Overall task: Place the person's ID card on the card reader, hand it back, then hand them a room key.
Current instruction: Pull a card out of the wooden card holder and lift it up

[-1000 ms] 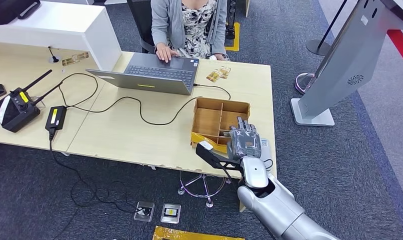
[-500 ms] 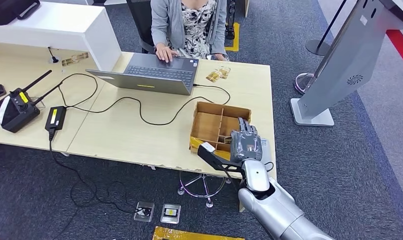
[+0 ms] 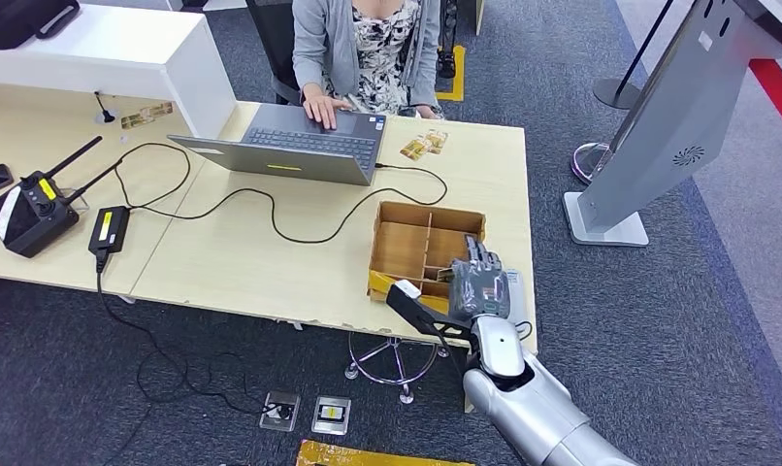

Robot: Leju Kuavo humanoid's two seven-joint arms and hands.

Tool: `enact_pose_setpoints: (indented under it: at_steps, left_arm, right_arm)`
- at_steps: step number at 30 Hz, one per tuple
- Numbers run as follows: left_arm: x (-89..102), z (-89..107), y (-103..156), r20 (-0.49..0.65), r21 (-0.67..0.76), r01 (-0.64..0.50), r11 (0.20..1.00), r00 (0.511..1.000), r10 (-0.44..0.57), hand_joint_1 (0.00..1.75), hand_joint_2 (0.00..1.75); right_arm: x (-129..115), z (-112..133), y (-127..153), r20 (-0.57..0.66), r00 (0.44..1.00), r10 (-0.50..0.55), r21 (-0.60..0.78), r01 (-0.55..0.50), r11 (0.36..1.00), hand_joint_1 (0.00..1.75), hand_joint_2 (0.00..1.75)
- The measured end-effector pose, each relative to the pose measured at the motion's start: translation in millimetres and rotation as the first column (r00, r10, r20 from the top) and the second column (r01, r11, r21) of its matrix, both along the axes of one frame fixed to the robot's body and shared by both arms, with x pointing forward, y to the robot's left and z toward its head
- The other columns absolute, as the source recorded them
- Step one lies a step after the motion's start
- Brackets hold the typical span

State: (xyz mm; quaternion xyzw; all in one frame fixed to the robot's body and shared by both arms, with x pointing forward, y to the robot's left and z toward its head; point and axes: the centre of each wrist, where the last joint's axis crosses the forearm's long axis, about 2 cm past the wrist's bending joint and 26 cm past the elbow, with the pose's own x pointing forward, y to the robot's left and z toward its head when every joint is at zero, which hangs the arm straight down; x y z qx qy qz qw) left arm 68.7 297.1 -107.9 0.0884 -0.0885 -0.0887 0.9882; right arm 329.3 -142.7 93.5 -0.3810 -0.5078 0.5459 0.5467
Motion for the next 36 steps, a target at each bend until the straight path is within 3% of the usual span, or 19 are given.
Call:
enact_pose_setpoints:
  at_steps: [21, 25, 30, 36]
  left_arm:
    - [-0.3, 0.0, 3.8, -0.001, -0.006, 0.000, 1.000, 1.000, 0.000, 0.00, 0.00]
    - [0.1, 0.0, 4.4, 0.000, -0.005, 0.010, 1.000, 1.000, -0.010, 0.00, 0.00]
    - [4.5, 0.7, 4.3, 0.008, -0.011, 0.020, 1.000, 1.000, -0.020, 0.00, 0.00]
    - [7.1, 1.2, 4.2, 0.014, -0.017, 0.022, 1.000, 1.000, -0.021, 0.00, 0.00]
  right_arm:
    - [-2.4, 4.3, 1.7, 0.033, 0.999, -0.021, -0.004, 0.021, 1.000, 1.75, 1.75]
    - [1.5, 20.6, -1.1, 0.117, 0.992, -0.037, -0.013, 0.039, 0.999, 1.75, 1.75]
    - [8.9, 59.2, -4.7, 0.268, 0.963, -0.026, 0.010, 0.024, 1.000, 1.75, 1.75]
    - [13.8, 85.7, -6.5, 0.355, 0.935, -0.006, 0.050, -0.012, 0.999, 1.75, 1.75]
